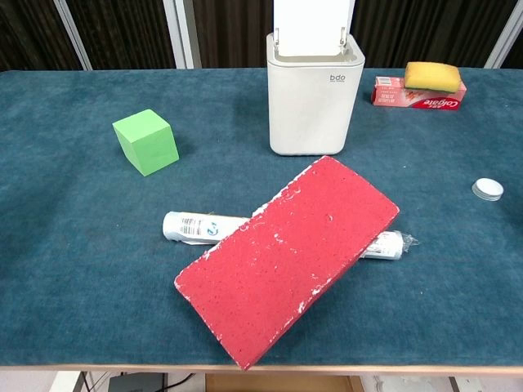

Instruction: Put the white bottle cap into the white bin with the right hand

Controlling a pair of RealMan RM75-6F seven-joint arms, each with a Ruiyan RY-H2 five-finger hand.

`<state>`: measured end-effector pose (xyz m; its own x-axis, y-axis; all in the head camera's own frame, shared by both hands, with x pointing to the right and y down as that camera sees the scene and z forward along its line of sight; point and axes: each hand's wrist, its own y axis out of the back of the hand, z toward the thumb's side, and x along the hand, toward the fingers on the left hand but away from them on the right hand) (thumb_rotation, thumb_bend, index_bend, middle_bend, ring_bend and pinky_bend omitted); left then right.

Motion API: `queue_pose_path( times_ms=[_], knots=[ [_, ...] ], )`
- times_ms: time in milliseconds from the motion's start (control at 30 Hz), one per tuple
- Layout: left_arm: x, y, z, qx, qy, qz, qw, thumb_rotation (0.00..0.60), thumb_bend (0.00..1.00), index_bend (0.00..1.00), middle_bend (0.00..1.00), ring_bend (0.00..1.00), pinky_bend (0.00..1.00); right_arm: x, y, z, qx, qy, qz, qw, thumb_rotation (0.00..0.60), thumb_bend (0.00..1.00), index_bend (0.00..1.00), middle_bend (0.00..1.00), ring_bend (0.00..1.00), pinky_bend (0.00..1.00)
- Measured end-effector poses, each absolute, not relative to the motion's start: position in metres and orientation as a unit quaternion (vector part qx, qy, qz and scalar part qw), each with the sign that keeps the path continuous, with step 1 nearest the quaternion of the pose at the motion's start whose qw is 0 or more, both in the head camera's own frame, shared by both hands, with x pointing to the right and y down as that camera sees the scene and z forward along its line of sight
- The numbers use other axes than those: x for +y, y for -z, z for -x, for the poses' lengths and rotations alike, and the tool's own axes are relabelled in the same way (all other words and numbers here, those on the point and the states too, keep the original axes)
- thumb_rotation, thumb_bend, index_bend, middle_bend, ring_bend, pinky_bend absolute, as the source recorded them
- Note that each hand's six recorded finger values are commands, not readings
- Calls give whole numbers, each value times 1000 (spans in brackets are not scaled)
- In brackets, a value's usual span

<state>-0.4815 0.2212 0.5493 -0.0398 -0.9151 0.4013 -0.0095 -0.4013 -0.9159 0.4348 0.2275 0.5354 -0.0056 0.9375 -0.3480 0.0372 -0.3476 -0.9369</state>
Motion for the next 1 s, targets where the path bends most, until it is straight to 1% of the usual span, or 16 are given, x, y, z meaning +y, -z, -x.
queue_pose_path(
  times_ms=[267,700,867,1000],
  knots=[
    [222,-544,482,407,596,580,378,600,154,155,165,47,76,228,-536,-434,-414,-574,589,391,600,154,174,144,178,244],
    [223,-546,480,399,599,583,377,600,154,155,165,47,76,229,-541,-431,-409,-570,603,380,600,154,174,144,178,243],
    [223,-544,481,402,598,581,377,600,154,156,163,47,76,230,-546,-428,-401,-563,623,365,600,139,182,138,174,241],
    [224,-547,479,395,600,584,378,600,155,160,160,47,76,219,-557,-423,-381,-558,648,352,600,124,195,128,168,235]
  ],
)
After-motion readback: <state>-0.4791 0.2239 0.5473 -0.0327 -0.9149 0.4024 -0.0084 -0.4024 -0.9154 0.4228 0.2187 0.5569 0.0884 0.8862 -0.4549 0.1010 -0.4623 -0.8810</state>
